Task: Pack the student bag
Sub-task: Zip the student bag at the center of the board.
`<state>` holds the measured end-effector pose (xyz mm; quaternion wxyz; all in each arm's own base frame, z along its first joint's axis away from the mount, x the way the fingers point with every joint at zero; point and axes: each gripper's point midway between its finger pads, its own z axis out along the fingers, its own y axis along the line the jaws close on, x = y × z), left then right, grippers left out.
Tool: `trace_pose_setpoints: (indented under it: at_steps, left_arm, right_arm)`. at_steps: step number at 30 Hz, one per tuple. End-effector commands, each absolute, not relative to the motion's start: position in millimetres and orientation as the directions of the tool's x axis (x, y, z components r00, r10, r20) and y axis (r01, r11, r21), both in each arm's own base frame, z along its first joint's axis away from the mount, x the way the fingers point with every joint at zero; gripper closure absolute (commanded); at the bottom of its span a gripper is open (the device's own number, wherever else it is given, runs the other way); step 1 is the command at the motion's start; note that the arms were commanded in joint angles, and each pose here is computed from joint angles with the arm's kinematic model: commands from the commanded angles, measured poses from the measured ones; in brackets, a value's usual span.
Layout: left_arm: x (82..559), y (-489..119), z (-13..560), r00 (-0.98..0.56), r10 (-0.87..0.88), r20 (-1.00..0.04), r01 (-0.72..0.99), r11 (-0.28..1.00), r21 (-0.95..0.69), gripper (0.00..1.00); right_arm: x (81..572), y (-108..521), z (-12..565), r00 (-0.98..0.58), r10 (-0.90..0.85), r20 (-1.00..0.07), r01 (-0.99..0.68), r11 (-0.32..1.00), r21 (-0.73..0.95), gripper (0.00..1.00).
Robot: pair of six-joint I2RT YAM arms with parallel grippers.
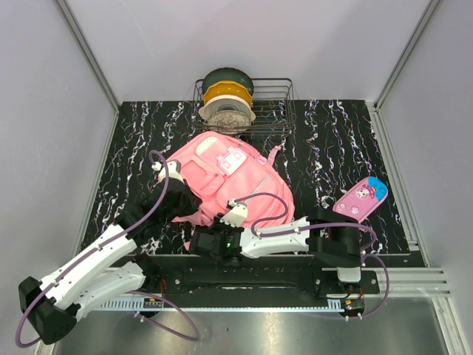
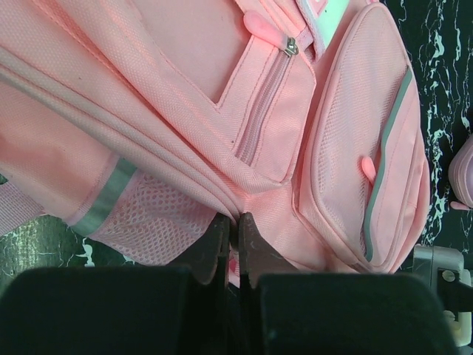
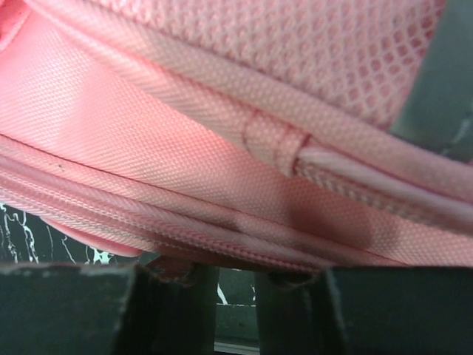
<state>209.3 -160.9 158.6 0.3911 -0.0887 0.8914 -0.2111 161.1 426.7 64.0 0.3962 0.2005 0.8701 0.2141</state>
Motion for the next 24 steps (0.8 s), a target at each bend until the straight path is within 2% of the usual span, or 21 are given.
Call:
trace_pose_setpoints:
  at_steps: [1, 4, 5, 8, 9, 12, 14, 20, 22, 24]
  left_arm:
    - [211, -183, 212, -0.63, -0.348, -0.695, 0.148, 0.824, -0.547, 1.0]
    - [210, -183, 211, -0.629, -0.349, -0.695, 0.148, 0.823, -0.548, 1.0]
    - [210, -183, 211, -0.629, -0.35, -0.694, 0.147, 0.823, -0.549, 1.0]
    - [211, -182, 211, -0.626, -0.351, -0.697, 0.146, 0.825, -0.547, 1.0]
    - [211, -182, 212, -0.625, -0.351, -0.697, 0.147, 0.824, -0.547, 1.0]
    - [211, -182, 213, -0.621, -0.355, -0.699, 0.149, 0.822, -0.549, 1.0]
    - [211, -182, 215, -0.62, -0.355, -0.7, 0.151, 0.821, -0.551, 1.0]
    - [208, -182, 213, -0.624, -0.357, -0.695, 0.153, 0.816, -0.557, 1.0]
    - [208, -182, 215, -0.622, -0.363, -0.694, 0.154, 0.812, -0.563, 1.0]
    - [207, -182, 215, -0.622, -0.365, -0.692, 0.153, 0.811, -0.565, 1.0]
  right_arm:
    - [192, 408, 75, -0.503, 0.525, -0.687, 0.2, 0.843, 0.499, 0.78]
    - [193, 406, 84, -0.498, 0.518, -0.695, 0.183, 0.847, 0.5, 0.83]
    - [193, 406, 86, -0.496, 0.518, -0.697, 0.181, 0.847, 0.501, 0.9]
    - [194, 404, 93, -0.492, 0.525, -0.695, 0.174, 0.841, 0.512, 0.94]
    - [193, 403, 93, -0.496, 0.516, -0.698, 0.166, 0.846, 0.507, 0.91]
    - [193, 405, 98, -0.5, 0.505, -0.704, 0.135, 0.848, 0.512, 0.7]
    - [194, 406, 98, -0.493, 0.512, -0.703, 0.132, 0.843, 0.522, 0.75]
    - [197, 404, 92, -0.482, 0.503, -0.718, 0.134, 0.852, 0.506, 0.76]
    - [199, 402, 89, -0.481, 0.503, -0.718, 0.143, 0.853, 0.502, 0.88]
    - [200, 402, 89, -0.474, 0.505, -0.721, 0.143, 0.853, 0.503, 0.95]
